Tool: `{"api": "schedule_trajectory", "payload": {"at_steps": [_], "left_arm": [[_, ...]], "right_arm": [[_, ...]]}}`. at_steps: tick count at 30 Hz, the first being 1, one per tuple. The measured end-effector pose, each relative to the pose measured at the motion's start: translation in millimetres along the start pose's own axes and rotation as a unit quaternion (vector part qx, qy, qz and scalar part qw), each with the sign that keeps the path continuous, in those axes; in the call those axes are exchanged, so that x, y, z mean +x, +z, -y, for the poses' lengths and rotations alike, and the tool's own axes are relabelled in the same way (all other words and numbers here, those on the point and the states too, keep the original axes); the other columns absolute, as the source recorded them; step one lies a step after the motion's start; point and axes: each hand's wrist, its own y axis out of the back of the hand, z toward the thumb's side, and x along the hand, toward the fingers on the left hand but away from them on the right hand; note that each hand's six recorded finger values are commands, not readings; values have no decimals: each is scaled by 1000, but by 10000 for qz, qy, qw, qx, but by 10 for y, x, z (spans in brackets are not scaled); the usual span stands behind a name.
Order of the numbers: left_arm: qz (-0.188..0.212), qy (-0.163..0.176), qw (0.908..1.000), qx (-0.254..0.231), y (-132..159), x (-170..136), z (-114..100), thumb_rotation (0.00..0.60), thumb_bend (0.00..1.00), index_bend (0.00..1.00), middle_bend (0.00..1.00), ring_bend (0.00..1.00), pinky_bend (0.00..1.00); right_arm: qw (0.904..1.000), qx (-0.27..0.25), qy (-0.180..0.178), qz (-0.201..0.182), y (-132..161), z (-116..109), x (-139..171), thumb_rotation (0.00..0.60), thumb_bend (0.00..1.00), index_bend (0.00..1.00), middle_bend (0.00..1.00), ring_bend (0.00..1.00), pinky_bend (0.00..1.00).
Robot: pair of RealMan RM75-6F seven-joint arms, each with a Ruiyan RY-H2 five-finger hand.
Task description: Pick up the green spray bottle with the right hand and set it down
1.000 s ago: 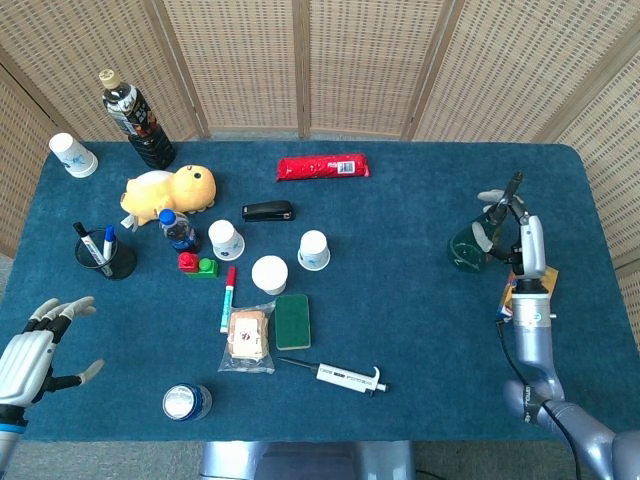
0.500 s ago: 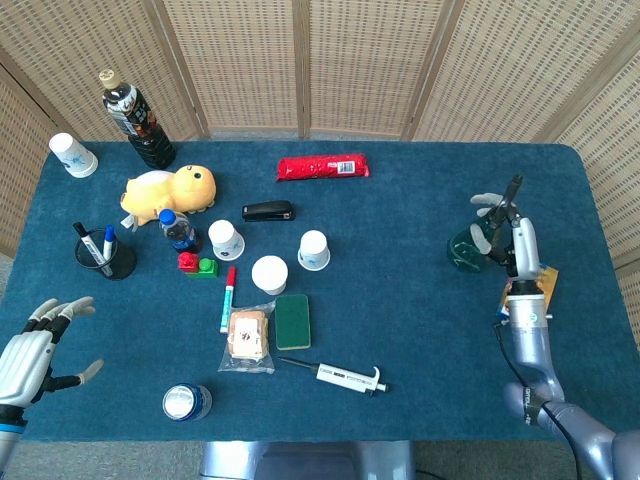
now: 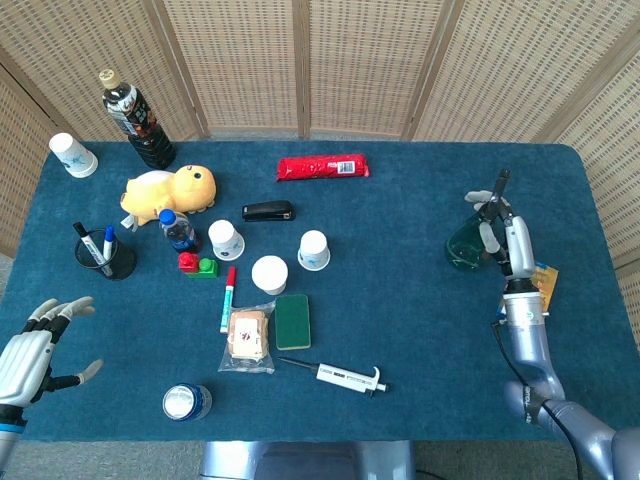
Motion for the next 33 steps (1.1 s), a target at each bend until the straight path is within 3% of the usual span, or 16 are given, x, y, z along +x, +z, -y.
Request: {"api": "schedule_trajectory", "payload": {"at_steps": [13,33], "left_arm": [[5,7,10000,-6,0,1,-4,600,281,130,273,185,60],[15,26,10000,-24,4,10,-12,600,280,128,273,183,60]], "right_arm": [[10000,9,28,22,-7,-3,-24,36,233,244,299,157,252],[9998,-52,5,189,-65,-57,-78,30,228,219,278,137,229]]}}
